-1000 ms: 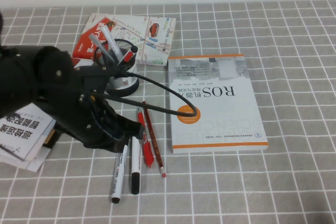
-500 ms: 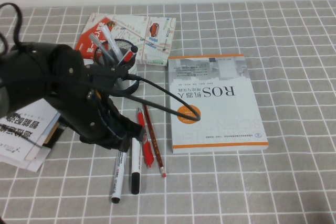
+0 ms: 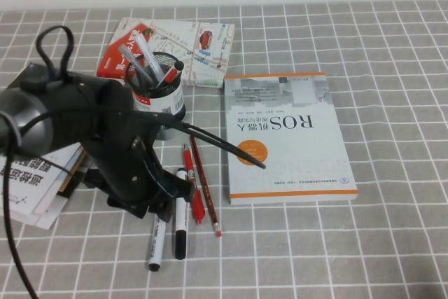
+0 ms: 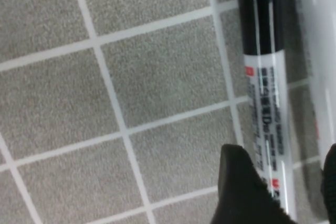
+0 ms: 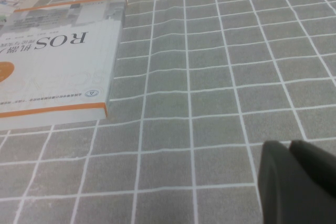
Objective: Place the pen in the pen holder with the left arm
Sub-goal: Pick up the pen on the table
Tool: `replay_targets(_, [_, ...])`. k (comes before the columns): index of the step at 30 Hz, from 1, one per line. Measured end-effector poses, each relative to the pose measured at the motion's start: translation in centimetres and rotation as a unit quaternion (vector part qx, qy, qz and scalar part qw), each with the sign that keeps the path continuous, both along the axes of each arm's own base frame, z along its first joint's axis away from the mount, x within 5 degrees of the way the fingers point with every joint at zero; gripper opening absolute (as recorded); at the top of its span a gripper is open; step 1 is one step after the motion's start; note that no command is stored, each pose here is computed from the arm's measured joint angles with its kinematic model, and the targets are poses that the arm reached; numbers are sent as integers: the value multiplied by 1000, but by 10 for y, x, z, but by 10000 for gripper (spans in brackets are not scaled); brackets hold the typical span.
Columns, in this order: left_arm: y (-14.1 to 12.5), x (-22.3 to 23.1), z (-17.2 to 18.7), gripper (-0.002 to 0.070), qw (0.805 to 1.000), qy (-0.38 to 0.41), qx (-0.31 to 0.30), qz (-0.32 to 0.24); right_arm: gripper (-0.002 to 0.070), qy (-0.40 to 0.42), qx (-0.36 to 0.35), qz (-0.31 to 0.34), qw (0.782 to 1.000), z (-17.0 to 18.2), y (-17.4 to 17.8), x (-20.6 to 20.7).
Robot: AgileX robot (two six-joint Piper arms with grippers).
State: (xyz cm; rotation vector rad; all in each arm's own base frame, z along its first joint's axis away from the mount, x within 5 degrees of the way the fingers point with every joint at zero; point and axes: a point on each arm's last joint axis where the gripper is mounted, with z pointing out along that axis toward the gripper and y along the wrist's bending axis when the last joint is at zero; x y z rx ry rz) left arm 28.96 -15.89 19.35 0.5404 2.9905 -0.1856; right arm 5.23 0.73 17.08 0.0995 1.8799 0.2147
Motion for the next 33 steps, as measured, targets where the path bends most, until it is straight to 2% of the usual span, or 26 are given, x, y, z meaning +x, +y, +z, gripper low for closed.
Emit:
replay_targets(14, [-1, 9, -22, 292, 1000, 2, 22, -5, -15, 0, 0, 0, 1000, 0, 0, 0])
replay_targets(17, [-1, 10, -24, 258, 1000, 3, 25, -6, -15, 0, 0, 0, 1000, 0, 0, 0])
replay_targets(24, [0, 11, -25, 127, 999, 3, 36, -21, -15, 0, 0, 0, 1000, 0, 0, 0])
replay_targets(33, [0, 11, -24, 110, 998, 1, 39, -52, -15, 0, 0, 0, 1000, 0, 0, 0])
